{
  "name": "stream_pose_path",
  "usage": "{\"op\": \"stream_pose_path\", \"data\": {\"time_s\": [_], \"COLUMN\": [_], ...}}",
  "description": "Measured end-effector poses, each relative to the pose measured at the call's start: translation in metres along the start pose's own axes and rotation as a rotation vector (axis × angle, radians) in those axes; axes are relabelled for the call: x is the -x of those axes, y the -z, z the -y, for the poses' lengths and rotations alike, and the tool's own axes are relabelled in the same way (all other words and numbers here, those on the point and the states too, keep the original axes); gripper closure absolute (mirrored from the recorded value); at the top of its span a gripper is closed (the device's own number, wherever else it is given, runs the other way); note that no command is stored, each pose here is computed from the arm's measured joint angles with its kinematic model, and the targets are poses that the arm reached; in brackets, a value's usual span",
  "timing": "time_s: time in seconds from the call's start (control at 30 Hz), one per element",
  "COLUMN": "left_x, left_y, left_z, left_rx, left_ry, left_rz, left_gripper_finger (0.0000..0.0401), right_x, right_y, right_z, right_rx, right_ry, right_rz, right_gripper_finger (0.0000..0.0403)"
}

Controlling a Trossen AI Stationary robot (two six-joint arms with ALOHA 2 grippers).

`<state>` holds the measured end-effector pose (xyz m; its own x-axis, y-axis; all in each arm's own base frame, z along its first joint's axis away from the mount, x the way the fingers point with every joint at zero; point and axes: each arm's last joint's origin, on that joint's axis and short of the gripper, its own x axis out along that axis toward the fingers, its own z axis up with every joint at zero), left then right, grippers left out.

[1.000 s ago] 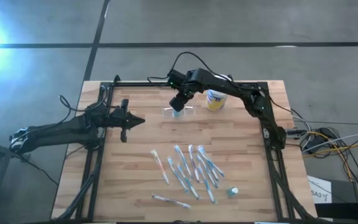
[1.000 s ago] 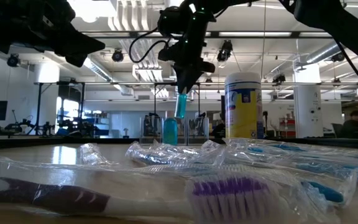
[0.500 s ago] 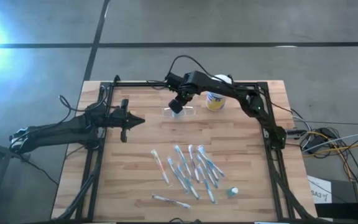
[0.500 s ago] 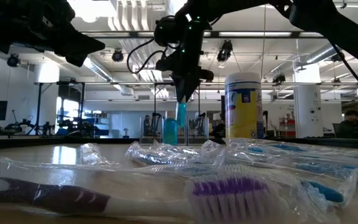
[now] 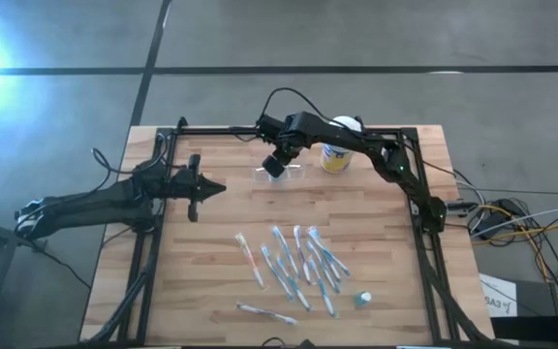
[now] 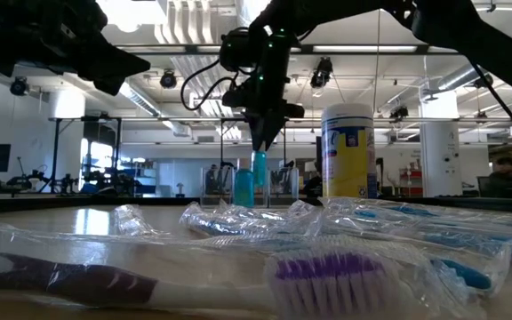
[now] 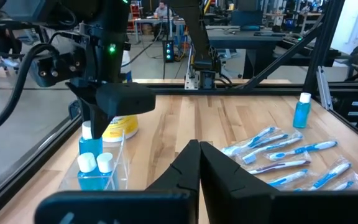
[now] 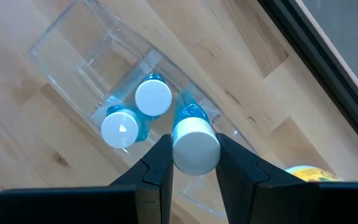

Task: Pick & Place toothbrushing station
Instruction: Put the blue mouthwash bottle into the transparent toothbrush holder

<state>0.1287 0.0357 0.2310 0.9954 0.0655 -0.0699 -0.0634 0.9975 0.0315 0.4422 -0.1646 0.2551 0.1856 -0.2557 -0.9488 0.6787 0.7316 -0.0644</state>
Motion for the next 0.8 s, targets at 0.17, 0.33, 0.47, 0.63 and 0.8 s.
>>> {"op": "stream_pose_path", "data": {"time_s": [0.17, 0.33, 0.47, 0.63, 0.8], "left_x": [0.0, 0.0, 0.0, 0.0, 0.0], "left_y": [0.0, 0.0, 0.0, 0.0, 0.0], "left_z": [0.0, 0.0, 0.0, 0.0, 0.0], "left_rx": [0.026, 0.03, 0.031, 0.026, 0.027], "left_ry": [0.0, 0.001, 0.0, 0.0, 0.0], "left_rz": [0.0, 0.0, 0.0, 0.0, 0.0], "left_gripper_finger": [0.0388, 0.0385, 0.0389, 0.0393, 0.039], "right_x": [-0.003, -0.007, -0.012, -0.019, -0.02], "right_y": [0.001, 0.002, 0.004, 0.004, 0.002], "right_z": [0.0, -0.001, 0.002, 0.004, 0.004], "right_rx": [-0.002, -0.003, -0.006, -0.006, -0.012], "right_ry": [0.003, 0.003, 0.006, -0.007, -0.022], "right_rz": [-0.008, -0.014, -0.028, -0.039, -0.019], "right_gripper_finger": [0.0317, 0.0317, 0.0317, 0.0317, 0.0317]}}
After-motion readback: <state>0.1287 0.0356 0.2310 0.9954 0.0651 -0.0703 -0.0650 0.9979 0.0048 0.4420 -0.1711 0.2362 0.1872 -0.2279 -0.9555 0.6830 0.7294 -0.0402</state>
